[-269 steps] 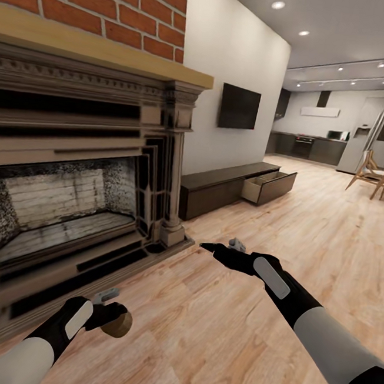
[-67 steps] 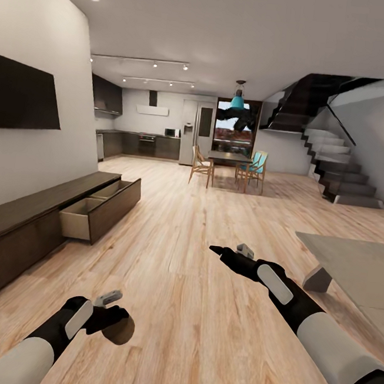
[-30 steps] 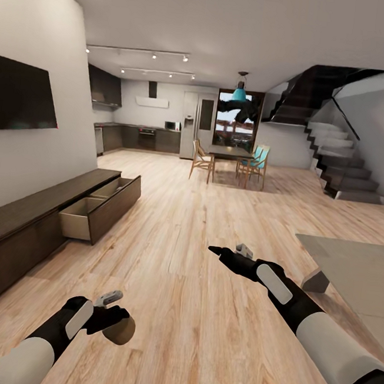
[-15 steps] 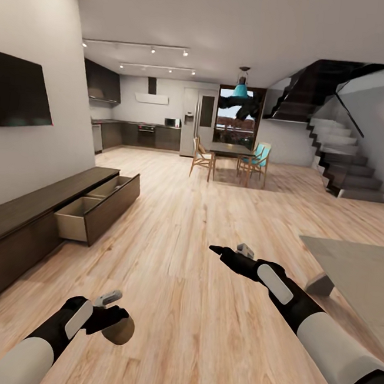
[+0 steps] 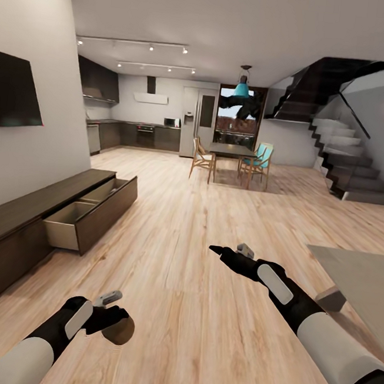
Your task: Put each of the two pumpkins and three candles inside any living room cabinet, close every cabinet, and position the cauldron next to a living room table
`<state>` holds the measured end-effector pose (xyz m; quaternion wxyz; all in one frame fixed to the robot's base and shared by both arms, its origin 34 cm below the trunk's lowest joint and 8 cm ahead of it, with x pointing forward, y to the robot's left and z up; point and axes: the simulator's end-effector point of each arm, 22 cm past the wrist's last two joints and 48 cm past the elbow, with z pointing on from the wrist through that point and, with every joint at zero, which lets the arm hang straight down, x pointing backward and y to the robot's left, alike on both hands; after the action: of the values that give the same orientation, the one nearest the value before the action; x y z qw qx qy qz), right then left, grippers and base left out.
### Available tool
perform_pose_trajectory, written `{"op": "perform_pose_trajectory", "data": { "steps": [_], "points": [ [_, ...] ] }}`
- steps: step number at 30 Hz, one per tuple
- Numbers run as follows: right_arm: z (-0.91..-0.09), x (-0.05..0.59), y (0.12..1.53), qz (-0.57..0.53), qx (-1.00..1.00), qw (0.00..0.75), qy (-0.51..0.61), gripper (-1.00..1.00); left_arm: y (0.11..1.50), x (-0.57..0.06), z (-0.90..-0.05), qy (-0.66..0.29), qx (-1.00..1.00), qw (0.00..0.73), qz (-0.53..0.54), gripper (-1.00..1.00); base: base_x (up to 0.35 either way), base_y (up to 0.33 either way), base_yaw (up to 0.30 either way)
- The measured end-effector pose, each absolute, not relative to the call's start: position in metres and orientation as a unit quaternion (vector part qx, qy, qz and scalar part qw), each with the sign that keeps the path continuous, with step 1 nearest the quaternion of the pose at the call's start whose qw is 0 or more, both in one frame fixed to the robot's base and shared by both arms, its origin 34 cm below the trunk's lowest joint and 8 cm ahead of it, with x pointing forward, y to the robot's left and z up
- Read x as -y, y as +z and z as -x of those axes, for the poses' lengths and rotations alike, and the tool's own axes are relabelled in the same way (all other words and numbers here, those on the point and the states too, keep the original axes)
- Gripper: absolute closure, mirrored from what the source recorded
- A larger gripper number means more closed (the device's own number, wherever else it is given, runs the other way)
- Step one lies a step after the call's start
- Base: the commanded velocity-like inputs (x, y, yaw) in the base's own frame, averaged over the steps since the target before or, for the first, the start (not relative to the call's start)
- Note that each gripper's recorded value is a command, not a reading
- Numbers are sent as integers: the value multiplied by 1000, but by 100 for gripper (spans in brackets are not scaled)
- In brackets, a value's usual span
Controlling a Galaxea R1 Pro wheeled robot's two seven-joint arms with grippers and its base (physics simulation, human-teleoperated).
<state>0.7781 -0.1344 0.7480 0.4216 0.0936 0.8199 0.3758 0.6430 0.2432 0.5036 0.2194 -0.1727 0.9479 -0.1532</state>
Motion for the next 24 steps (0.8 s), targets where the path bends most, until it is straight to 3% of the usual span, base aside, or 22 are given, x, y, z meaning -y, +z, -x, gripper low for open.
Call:
{"op": "perform_pose_trajectory", "data": {
  "steps": [24],
  "points": [
    [-778, 135, 748, -94, -820, 422, 375, -100, 503, -244, -642, -153, -948, 217, 173, 100, 337, 0, 0]
  ]
}}
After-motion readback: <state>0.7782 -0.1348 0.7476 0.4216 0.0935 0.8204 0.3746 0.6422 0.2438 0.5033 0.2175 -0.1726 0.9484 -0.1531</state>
